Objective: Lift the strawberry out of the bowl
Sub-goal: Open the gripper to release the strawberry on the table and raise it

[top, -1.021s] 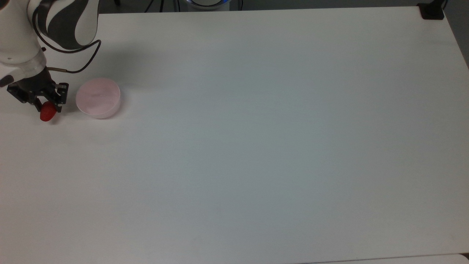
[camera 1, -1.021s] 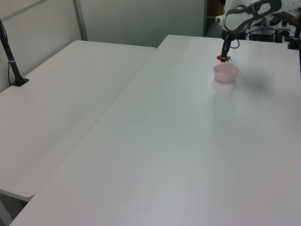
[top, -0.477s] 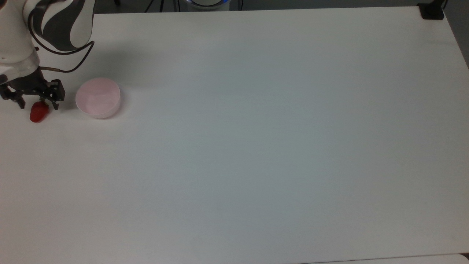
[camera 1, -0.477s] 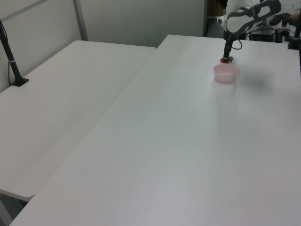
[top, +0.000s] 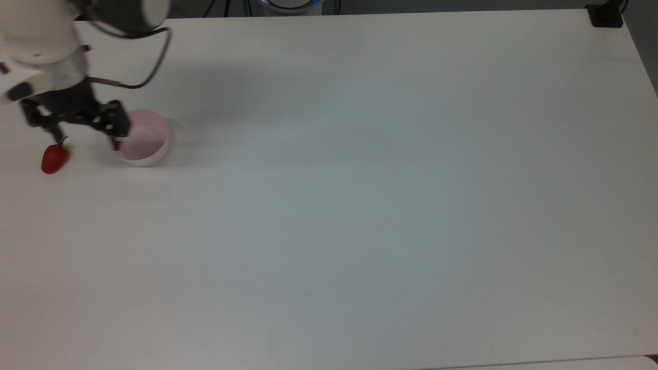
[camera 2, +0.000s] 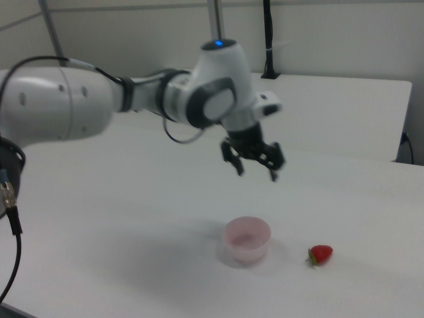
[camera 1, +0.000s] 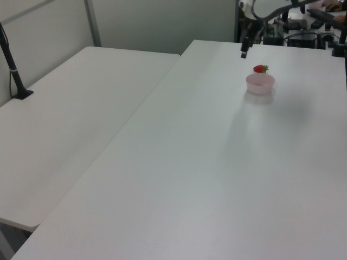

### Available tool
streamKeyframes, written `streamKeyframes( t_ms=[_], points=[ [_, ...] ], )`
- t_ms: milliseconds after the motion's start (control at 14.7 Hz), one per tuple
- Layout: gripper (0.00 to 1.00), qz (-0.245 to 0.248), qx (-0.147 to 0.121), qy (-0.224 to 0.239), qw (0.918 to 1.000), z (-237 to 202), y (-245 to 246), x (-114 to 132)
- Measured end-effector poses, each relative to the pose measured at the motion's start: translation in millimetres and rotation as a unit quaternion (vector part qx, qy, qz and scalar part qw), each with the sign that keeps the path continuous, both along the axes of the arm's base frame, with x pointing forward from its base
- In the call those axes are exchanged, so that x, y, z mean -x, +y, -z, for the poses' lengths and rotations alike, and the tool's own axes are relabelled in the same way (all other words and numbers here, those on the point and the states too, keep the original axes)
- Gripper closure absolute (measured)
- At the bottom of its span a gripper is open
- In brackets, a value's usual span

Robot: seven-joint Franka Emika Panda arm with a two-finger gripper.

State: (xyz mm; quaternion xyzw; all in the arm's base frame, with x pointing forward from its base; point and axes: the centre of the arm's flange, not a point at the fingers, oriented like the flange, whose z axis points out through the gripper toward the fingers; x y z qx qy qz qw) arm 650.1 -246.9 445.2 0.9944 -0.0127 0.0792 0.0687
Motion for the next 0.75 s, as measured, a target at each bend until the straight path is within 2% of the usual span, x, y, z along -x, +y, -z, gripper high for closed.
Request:
streamKeyframes(
  t_ms=[136,340,545,749],
  points=[
    [0.0,0.041,-0.024,0.038,0.9981,-29,92,-2],
    [0.0,0.055,-0.029,0.075,0.9953,-66,179,13],
    [0.0,0.043,-0.026,0.088,0.9949,-119,235,46],
    [0.0,0.034,-0.024,0.088,0.9953,-157,252,76]
  ],
)
